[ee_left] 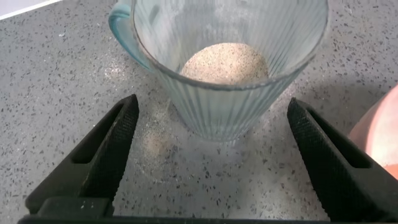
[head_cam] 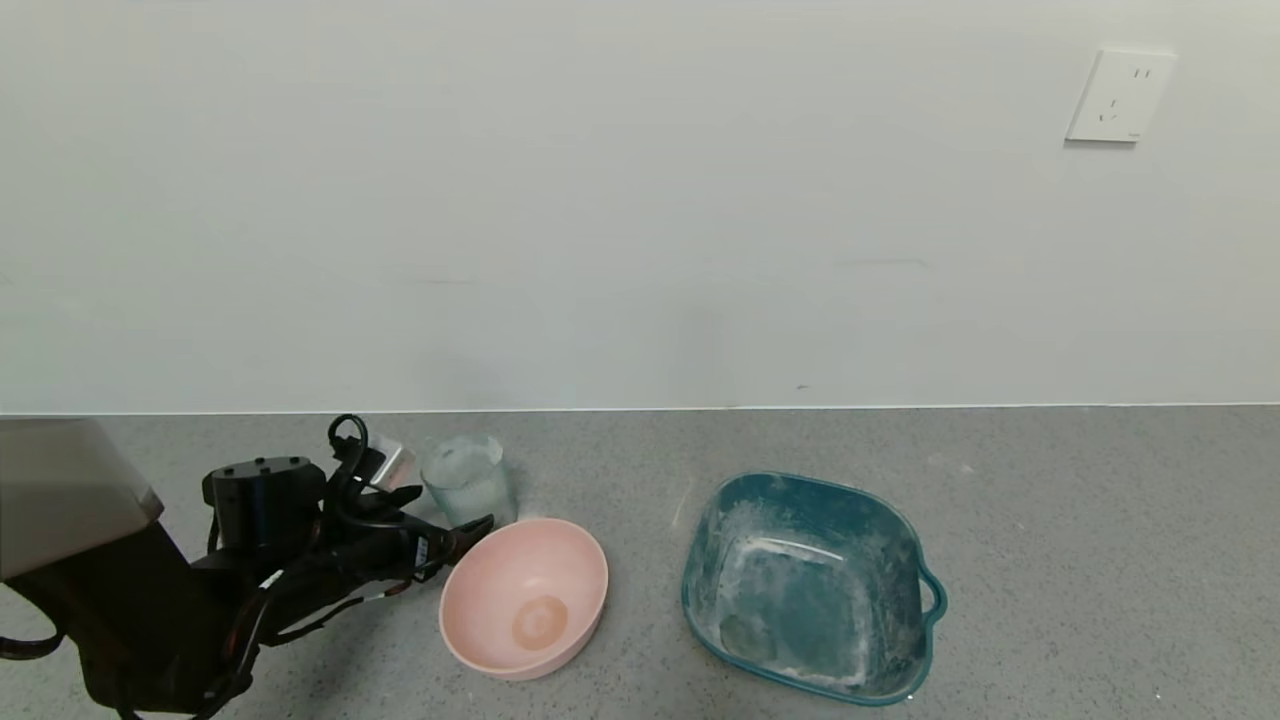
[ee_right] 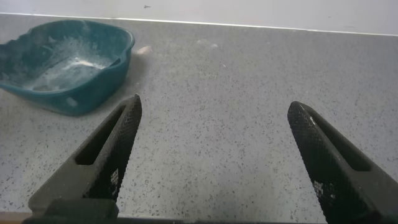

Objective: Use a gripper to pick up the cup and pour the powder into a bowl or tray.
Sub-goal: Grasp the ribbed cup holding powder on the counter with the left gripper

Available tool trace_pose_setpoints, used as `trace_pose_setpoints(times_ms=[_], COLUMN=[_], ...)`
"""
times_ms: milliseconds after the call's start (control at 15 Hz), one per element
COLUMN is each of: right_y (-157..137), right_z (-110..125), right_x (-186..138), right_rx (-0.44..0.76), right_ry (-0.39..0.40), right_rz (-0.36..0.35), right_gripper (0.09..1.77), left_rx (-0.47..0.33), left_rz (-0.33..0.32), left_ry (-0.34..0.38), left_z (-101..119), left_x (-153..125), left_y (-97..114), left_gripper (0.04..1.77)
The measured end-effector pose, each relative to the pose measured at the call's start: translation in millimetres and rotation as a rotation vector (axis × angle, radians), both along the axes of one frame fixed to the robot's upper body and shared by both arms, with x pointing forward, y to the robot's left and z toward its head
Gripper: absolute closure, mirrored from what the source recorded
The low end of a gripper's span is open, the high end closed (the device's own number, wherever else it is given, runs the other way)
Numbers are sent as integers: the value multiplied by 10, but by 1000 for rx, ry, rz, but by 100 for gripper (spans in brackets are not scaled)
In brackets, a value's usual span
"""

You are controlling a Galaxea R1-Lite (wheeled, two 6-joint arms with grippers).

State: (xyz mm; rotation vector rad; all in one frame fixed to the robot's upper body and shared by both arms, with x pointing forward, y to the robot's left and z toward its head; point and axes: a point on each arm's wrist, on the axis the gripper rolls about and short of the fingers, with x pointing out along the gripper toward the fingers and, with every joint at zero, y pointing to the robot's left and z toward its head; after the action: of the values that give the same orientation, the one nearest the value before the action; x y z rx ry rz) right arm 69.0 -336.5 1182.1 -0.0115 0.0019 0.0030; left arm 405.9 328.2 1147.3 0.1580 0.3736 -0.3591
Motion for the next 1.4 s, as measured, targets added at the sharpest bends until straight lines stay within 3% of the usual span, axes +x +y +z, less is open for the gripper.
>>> trace_pose_setpoints(times_ms=[1400], right_y=[0], right_z=[0], right_x=[0], right_rx=[-1], right_ry=[0], right_rz=[0], right_gripper=[15], left_rx=[-62], left_rz=[0], left_ry=[-22], left_z=[-41], left_x=[270], left_y=[-105], left_gripper=[9])
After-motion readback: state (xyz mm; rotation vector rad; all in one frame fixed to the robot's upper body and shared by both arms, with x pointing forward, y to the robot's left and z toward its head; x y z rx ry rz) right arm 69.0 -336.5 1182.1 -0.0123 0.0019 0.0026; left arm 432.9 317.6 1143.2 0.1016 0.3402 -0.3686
